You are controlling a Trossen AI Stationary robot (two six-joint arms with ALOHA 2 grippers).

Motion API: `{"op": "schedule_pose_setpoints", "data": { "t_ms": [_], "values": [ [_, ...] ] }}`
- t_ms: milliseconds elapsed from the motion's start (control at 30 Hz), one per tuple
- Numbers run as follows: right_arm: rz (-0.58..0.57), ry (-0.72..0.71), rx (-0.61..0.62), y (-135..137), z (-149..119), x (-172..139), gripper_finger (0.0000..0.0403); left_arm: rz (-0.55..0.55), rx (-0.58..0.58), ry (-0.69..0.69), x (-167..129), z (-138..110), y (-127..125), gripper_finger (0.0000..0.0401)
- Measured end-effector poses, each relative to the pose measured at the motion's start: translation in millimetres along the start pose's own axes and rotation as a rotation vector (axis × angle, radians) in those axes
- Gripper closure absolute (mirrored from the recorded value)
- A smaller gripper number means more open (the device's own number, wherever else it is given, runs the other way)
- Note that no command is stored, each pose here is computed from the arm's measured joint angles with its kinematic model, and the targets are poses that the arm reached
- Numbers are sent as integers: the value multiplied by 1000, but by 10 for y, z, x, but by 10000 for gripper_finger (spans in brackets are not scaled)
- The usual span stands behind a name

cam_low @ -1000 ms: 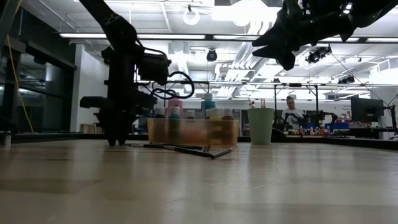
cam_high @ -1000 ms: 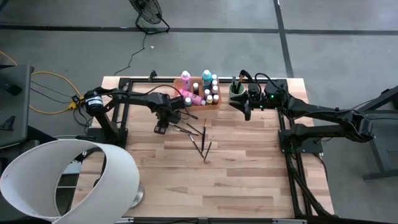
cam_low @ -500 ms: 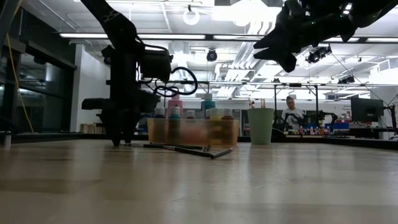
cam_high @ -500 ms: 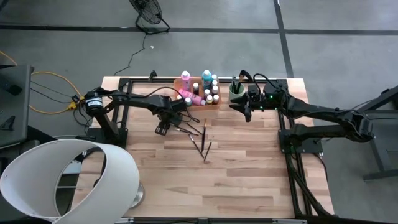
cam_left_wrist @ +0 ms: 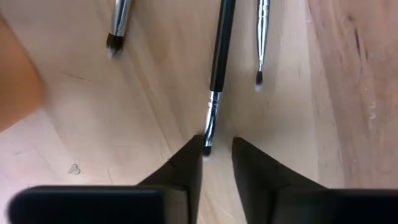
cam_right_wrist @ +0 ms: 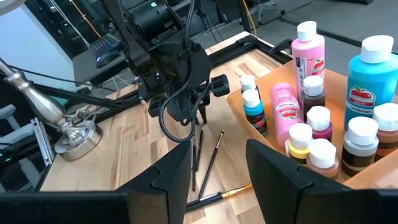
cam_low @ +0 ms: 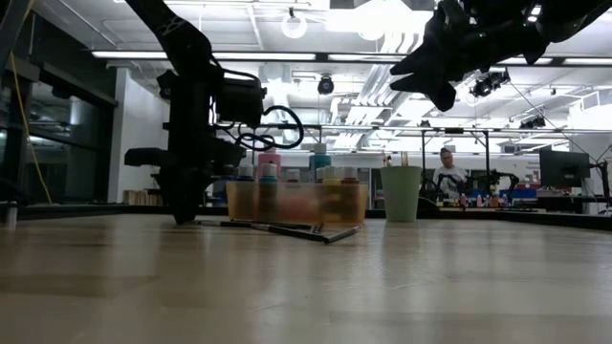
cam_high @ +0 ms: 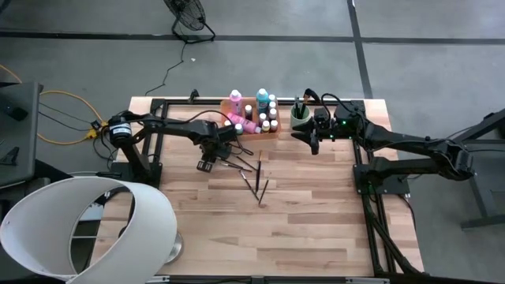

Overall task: Pick & Place Paint Supplies
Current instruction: Put the silver paint brush into the green cup

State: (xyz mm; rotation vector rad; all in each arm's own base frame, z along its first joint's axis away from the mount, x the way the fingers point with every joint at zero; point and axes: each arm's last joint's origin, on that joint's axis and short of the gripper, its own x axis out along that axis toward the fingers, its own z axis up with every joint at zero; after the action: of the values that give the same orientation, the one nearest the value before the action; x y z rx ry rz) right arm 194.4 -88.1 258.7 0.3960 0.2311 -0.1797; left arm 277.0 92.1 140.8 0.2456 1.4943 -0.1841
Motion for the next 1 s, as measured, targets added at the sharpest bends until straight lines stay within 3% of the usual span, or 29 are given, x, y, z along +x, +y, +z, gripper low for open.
{"op": "schedule_pose_setpoints", "data": {
  "t_ms": [300,500,733,1000],
  "values": [
    [18,6,0,6,-2,0,255,-4,-48,5,7,-4,-4,396],
    [42,15,-6,57,-18,15,255,1,-97,16,-25,-21,-13,399],
    [98,7,-2,210,-36,50,258,77,-155,60,-249,-48,-10,401],
    [127,-43,70,409,-37,80,260,211,-70,60,-584,168,-110,401]
  ]
}}
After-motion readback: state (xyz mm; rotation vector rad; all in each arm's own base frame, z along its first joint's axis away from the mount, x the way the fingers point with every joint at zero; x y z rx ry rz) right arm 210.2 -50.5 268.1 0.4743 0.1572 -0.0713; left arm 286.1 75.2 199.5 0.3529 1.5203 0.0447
